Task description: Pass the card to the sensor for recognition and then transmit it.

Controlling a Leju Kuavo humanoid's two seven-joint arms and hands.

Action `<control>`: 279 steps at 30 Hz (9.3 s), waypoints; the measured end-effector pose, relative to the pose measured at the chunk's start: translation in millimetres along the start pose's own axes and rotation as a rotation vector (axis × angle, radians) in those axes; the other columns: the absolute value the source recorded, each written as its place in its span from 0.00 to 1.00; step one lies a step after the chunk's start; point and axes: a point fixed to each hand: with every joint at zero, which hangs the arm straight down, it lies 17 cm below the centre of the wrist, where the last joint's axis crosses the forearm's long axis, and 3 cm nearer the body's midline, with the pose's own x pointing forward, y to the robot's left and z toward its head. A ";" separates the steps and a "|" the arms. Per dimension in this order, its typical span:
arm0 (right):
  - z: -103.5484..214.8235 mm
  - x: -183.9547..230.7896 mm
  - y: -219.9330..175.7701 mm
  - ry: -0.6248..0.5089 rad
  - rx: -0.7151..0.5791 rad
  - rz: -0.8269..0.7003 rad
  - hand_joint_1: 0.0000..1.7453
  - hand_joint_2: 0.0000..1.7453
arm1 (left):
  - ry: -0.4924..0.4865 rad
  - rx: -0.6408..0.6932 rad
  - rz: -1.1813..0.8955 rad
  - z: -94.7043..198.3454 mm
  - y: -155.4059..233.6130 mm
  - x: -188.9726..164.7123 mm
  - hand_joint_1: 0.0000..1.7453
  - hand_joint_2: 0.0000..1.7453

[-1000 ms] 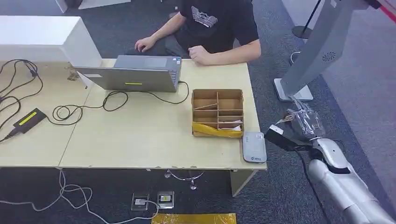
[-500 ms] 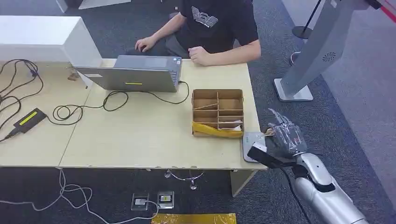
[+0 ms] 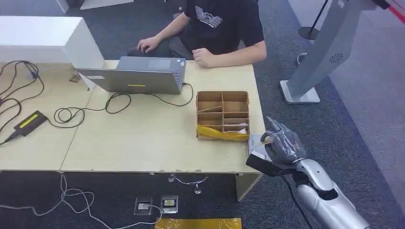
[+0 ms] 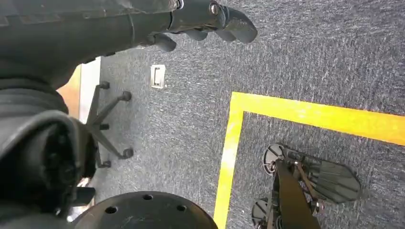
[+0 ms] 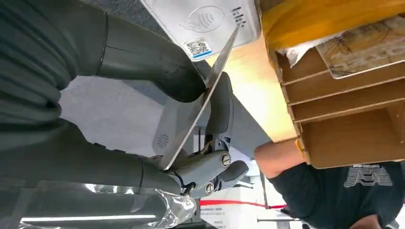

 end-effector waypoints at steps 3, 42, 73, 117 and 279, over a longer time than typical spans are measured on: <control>-0.9 2.4 3.0 -0.014 0.018 -0.011 1.00 1.00 | 0.000 -0.004 -0.001 0.1 -0.8 0.0 0.00 0.00; 12.0 -31.8 45.3 0.139 0.121 -0.121 1.00 1.00 | 0.011 0.002 -0.011 0.0 0.4 -2.2 0.00 0.00; 7.9 -17.1 26.4 0.112 0.064 -0.168 1.00 1.00 | -0.004 -0.007 -0.021 0.3 -1.6 0.3 0.00 0.00; -110.7 115.6 -116.7 -0.247 -0.251 0.032 1.00 1.00 | -0.118 -0.094 -0.150 7.1 -24.8 15.7 0.00 0.00; -57.4 113.0 54.2 -0.066 0.005 -0.071 0.00 1.00 | -0.106 -0.122 -0.153 7.8 -29.3 11.1 0.00 0.00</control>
